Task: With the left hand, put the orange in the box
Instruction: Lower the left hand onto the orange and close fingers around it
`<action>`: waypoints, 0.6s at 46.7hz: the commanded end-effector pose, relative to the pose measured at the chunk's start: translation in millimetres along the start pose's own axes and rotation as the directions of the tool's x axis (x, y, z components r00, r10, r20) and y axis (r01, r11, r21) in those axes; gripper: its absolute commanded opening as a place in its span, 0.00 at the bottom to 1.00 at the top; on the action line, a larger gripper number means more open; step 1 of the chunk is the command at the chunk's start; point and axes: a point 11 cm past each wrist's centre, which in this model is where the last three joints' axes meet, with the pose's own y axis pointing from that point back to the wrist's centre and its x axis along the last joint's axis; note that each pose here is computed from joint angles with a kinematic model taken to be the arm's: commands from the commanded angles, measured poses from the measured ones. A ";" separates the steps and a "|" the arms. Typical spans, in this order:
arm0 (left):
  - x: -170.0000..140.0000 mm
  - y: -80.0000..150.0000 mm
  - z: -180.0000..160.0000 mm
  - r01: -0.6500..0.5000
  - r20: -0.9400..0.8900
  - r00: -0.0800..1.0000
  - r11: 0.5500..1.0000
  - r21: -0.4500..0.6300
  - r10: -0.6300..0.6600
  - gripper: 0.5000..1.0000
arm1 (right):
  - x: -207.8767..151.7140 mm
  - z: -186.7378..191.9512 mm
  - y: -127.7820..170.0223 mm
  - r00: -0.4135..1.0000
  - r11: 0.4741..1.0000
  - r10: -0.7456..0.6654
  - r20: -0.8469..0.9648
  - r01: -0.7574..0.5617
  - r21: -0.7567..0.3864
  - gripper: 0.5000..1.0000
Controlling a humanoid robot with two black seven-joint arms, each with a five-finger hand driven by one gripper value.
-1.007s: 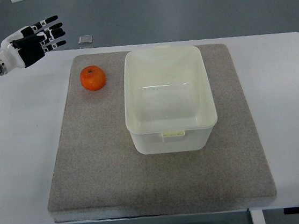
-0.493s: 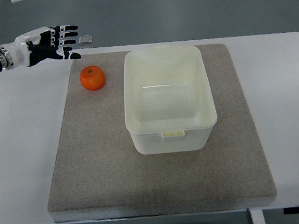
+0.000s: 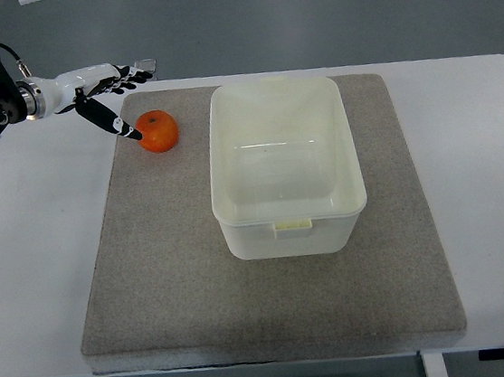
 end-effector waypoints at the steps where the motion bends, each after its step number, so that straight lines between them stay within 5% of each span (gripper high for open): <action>1: -0.5 -3.6 2.3 -0.019 0.069 0.997 1.000 0.015 0.018 0.99 | 0.0 0.0 0.0 1.000 1.000 0.000 0.000 0.000 0.000 0.86; 28: -45.4 -32.1 15.2 0.038 0.322 0.945 0.998 0.051 -0.052 0.98 | 0.0 0.0 0.0 1.000 1.000 0.000 0.000 0.000 0.000 0.86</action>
